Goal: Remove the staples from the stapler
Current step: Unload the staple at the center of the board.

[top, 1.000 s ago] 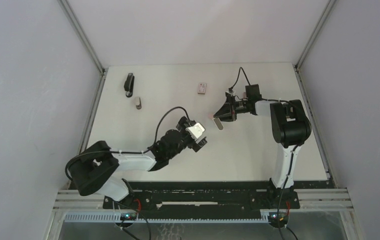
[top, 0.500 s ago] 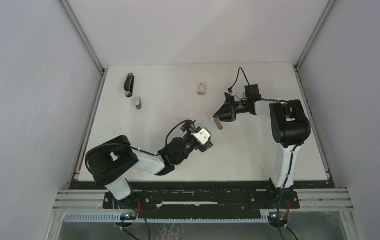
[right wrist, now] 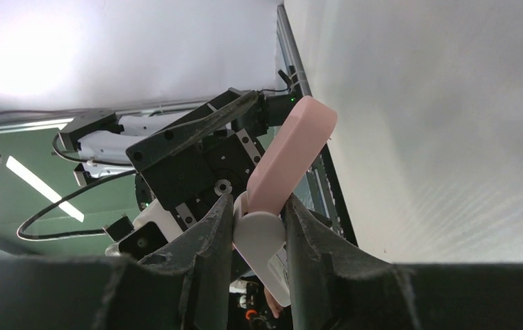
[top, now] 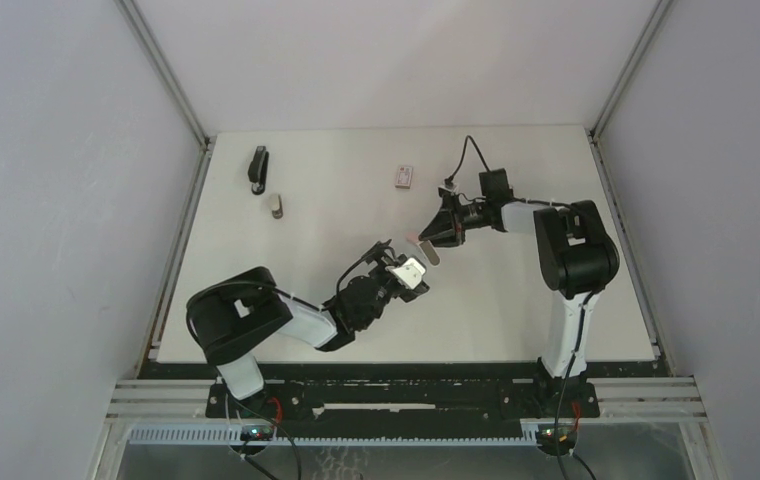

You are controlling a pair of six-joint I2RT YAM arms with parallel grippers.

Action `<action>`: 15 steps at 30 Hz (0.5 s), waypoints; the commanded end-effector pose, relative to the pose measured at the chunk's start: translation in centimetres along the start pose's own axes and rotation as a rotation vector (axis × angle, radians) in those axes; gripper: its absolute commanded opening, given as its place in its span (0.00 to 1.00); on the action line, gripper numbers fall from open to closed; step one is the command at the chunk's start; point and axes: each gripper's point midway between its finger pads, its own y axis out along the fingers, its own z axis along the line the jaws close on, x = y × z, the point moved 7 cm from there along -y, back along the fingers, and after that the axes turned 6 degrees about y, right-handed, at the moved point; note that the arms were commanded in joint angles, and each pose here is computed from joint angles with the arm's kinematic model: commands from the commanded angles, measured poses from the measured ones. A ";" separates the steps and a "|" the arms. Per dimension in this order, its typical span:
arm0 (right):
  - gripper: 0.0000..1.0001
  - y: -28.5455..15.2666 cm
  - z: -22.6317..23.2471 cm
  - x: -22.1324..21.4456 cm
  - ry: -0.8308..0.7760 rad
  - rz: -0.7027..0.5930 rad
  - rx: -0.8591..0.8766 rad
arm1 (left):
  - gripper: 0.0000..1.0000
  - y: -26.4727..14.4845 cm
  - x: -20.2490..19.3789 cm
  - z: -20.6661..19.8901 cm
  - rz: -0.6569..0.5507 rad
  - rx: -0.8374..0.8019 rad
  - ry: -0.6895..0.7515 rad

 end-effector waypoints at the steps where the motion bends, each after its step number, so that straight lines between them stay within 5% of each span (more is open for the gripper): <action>1: 0.22 0.9 3.2 -1.3 -0.104 0.058 0.030 | 1.00 1.1 3.4 1.3 -0.133 0.105 -0.049; 15: 0.22 1.7 3.6 -1.9 -0.119 0.091 0.035 | 1.00 1.2 3.6 1.6 -0.132 0.180 -0.021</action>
